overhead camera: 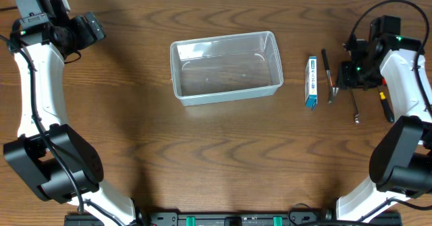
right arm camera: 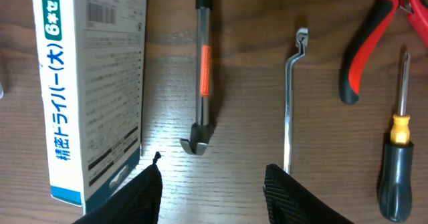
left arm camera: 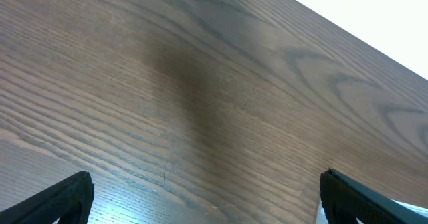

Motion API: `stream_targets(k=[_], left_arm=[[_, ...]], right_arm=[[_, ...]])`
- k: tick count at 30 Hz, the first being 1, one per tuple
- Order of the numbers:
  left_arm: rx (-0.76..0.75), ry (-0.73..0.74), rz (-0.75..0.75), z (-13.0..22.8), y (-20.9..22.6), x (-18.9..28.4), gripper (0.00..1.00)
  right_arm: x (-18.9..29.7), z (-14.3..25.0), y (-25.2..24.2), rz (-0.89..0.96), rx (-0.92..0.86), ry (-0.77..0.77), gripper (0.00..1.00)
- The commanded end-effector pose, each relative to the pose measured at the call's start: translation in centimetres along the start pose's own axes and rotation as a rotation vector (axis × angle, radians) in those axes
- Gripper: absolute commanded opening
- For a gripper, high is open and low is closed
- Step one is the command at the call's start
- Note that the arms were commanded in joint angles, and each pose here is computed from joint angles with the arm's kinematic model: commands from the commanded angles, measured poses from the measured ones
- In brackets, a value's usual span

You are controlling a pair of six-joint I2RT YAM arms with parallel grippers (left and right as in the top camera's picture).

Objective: Pack container
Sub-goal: 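Move right gripper over the black-handled tool beside the box, then lower right gripper and close on the black tool's shaft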

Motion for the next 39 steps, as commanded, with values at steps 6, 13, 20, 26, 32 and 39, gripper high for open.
stream_targets(k=[6, 13, 20, 26, 32, 39], left_arm=[[-0.001, -0.021, 0.021, -0.4, -0.5, 1.0, 0.98], [-0.001, -0.021, 0.021, -0.4, -0.5, 1.0, 0.98], [-0.001, -0.021, 0.021, -0.4, -0.5, 1.0, 0.98], [-0.001, -0.021, 0.021, -0.4, -0.5, 1.0, 0.98], [-0.001, -0.021, 0.021, -0.4, -0.5, 1.0, 0.98], [-0.001, -0.021, 0.021, -0.4, -0.5, 1.0, 0.98]], right_arm=[[-1.5, -0.5, 0.9, -0.008, 0.009, 0.038, 0.50], [-2.5, -0.6, 0.9, -0.018, 0.007, 0.057, 0.50], [-3.8, -0.5, 0.9, -0.033, 0.006, 0.089, 0.50], [-5.5, -0.4, 0.9, -0.051, 0.004, 0.128, 0.49], [-6.4, -0.4, 0.8, -0.058, 0.003, 0.141, 0.47], [-7.1, -0.1, 0.9, -0.065, 0.002, 0.157, 0.43]])
Point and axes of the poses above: each gripper's point midway between its finger pads, its own x axis back along the fingers, its own y axis along the line the jaws close on, z = x × y, the point moved 10 cm from there along x, back along the fingers, and after that the axes turned 15 degrees about x, right-handed, at the moved point
